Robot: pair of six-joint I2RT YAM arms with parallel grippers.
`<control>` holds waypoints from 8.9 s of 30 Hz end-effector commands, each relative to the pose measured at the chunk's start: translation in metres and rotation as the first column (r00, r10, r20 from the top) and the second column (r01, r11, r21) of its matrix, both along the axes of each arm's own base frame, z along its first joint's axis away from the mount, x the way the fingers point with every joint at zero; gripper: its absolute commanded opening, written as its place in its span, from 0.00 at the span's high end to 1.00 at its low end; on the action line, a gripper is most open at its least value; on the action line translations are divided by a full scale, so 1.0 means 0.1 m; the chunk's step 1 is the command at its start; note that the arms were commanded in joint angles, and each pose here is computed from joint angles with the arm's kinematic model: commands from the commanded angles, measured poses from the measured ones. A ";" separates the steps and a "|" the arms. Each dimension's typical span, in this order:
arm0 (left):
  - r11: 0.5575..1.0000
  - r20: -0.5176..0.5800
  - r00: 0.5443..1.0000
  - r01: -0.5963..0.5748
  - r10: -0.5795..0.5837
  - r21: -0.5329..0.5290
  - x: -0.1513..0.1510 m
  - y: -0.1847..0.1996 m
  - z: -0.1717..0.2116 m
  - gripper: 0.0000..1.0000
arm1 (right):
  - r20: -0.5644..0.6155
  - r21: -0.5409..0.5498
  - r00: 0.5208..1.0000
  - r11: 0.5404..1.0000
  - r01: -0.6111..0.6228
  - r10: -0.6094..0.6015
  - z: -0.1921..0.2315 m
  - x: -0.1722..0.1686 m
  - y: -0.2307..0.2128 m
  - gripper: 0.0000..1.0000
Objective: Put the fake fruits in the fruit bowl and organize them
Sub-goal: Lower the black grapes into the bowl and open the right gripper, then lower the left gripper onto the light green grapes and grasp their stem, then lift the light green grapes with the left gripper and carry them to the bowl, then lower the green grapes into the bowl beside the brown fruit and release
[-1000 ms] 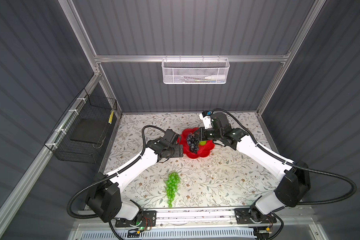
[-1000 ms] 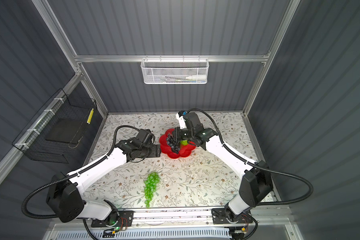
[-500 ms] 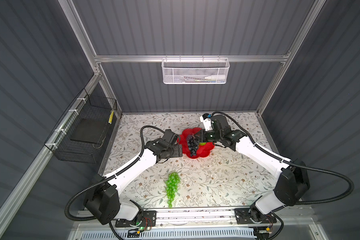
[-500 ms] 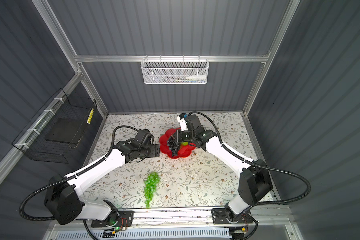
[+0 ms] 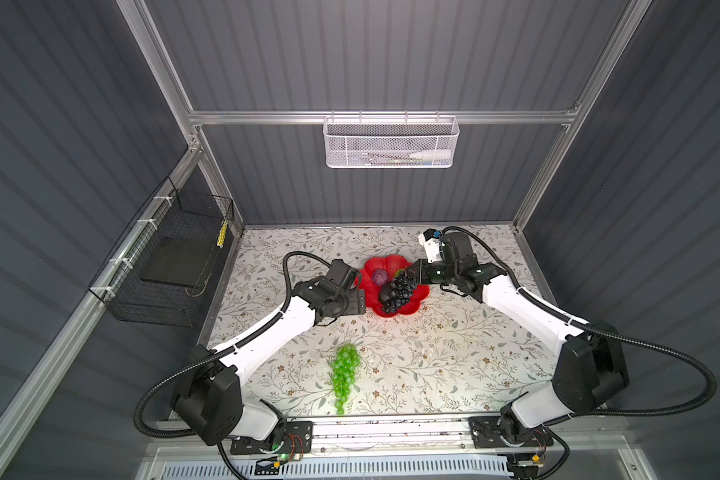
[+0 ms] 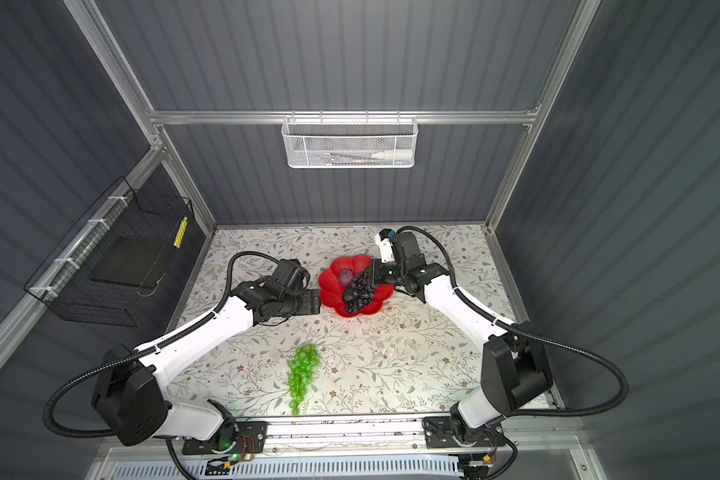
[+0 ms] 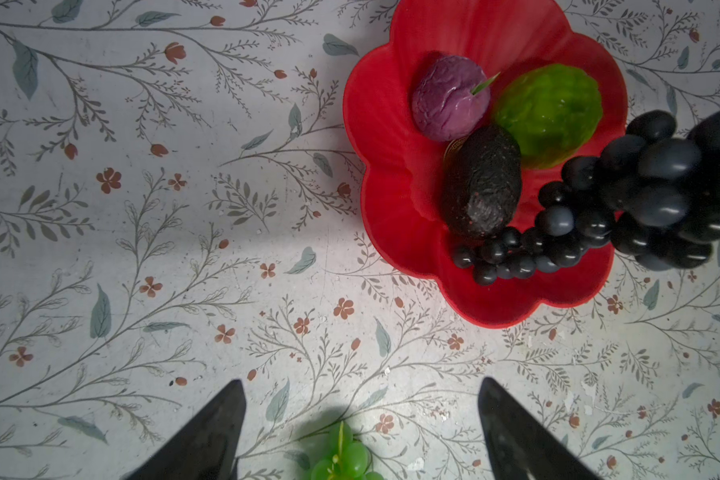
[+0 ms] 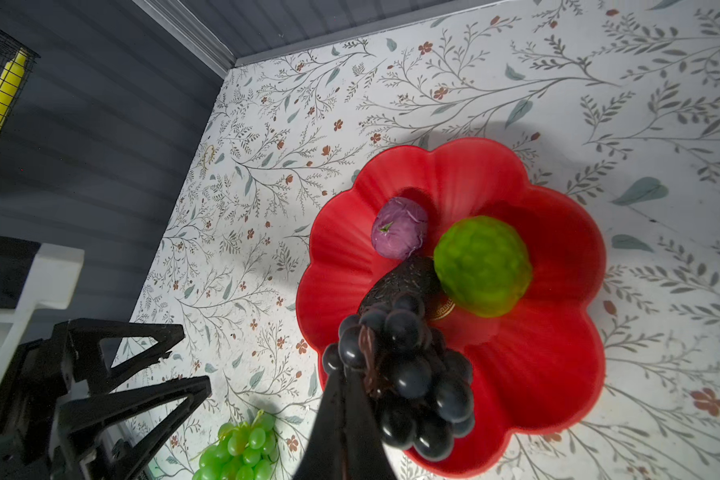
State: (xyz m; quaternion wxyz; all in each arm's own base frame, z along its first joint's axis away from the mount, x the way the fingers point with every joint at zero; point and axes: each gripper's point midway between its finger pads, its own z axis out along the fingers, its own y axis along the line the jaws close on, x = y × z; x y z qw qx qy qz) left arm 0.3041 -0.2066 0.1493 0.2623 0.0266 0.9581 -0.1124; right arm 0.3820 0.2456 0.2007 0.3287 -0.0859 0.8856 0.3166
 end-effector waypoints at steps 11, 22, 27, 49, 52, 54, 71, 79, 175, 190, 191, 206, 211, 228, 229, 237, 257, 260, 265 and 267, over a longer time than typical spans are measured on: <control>1.000 -0.015 1.000 -0.003 0.003 -0.001 0.07 -0.04 0.00 0.12 | -0.056 -0.031 0.998 0.999 0.021 -0.022 -0.50 0.23 -0.16 1.00; 1.000 -0.021 1.000 -0.003 0.003 -0.006 0.08 -0.06 -0.03 0.12 | -0.100 -0.093 0.994 0.995 0.029 -0.038 -0.82 0.42 -0.28 1.00; 1.000 -0.025 1.000 -0.005 0.005 -0.008 0.08 -0.07 -0.03 0.11 | -0.103 -0.097 0.994 0.995 0.034 -0.044 -0.87 0.49 -0.27 1.00; 0.999 -0.328 0.945 0.030 -0.021 0.025 -0.65 0.21 -0.59 0.22 | 0.045 -0.131 0.998 0.990 0.058 -0.052 -0.28 0.32 -0.41 0.35; 0.999 -0.364 0.930 0.041 -0.046 -0.021 -0.73 0.14 -0.71 0.29 | 0.065 -0.135 0.995 0.987 0.086 -0.077 -0.25 0.27 -0.47 0.30; 0.998 -0.393 0.918 0.040 -0.054 -0.042 -0.78 0.10 -0.80 0.30 | 0.072 -0.123 0.994 0.988 0.097 -0.088 -0.25 0.23 -0.49 0.30; 0.998 -0.444 0.893 0.061 -0.069 -0.032 -0.86 0.10 -0.92 0.61 | 0.046 -0.053 0.993 0.992 0.112 -0.110 -0.35 0.08 -0.45 0.31; 0.996 -0.461 0.884 0.089 -0.081 -0.004 -0.93 0.17 -0.86 0.65 | 0.036 -0.045 0.994 0.993 0.106 -0.104 -0.39 0.06 -0.41 0.32; 0.821 0.019 0.884 0.440 -0.466 -0.363 0.18 -1.17 0.79 1.00 | 0.144 0.045 0.984 0.994 0.099 -0.105 -0.04 -0.26 -0.51 0.36; 0.863 -0.024 0.925 0.344 -0.379 -0.371 0.38 -0.77 0.47 1.00 | 0.044 0.022 0.995 0.995 -0.093 0.092 -0.51 -0.26 0.24 0.46; 0.865 -0.024 0.929 0.335 -0.370 -0.373 0.42 -0.75 0.44 1.00 | 0.035 0.025 0.994 0.994 -0.104 0.103 -0.55 -0.27 0.29 0.48; 0.883 -0.050 0.944 0.284 -0.325 -0.373 0.80 -0.62 0.18 1.00 | -0.065 -0.007 0.987 0.989 -0.148 0.147 -1.10 -0.31 0.49 0.58; 0.892 -0.055 0.946 0.281 -0.321 -0.355 0.93 -0.64 0.08 1.00 | -0.052 -0.017 0.988 0.989 -0.148 0.147 -1.11 -0.30 0.48 0.58; 0.872 -0.028 0.947 0.284 -0.321 -0.398 1.45 -0.93 -0.11 1.00 | -0.079 0.055 0.980 0.982 -0.181 0.185 -1.18 -0.32 0.67 0.61; 0.872 -0.034 0.947 0.281 -0.320 -0.402 1.46 -0.94 -0.14 1.00 | -0.078 0.053 0.980 0.982 -0.182 0.185 -1.18 -0.32 0.66 0.61; 0.850 -0.028 0.935 0.310 -0.355 -0.426 1.49 -1.03 -0.24 1.00 | -0.072 0.035 0.979 0.981 -0.190 0.192 -1.16 -0.29 0.67 0.57; 0.773 -0.017 0.885 0.397 -0.465 -0.494 1.52 -1.26 -0.32 0.93 | 0.013 -0.044 0.998 0.997 -0.065 0.066 -0.84 -0.26 0.24 0.49; 0.780 -0.026 0.887 0.391 -0.461 -0.489 1.53 -1.26 -0.40 0.90 | 0.013 -0.044 0.998 0.997 -0.059 0.060 -0.83 -0.26 0.22 0.48; 0.782 -0.012 0.890 0.394 -0.455 -0.483 1.53 -1.24 -0.36 0.73 | 0.018 -0.048 0.998 0.997 -0.054 0.055 -0.78 -0.28 0.20 0.48; 0.787 0.019 0.896 0.401 -0.444 -0.468 1.55 -1.22 -0.24 0.59 | 0.032 -0.054 0.998 0.998 -0.045 0.047 -0.73 -0.28 0.17 0.48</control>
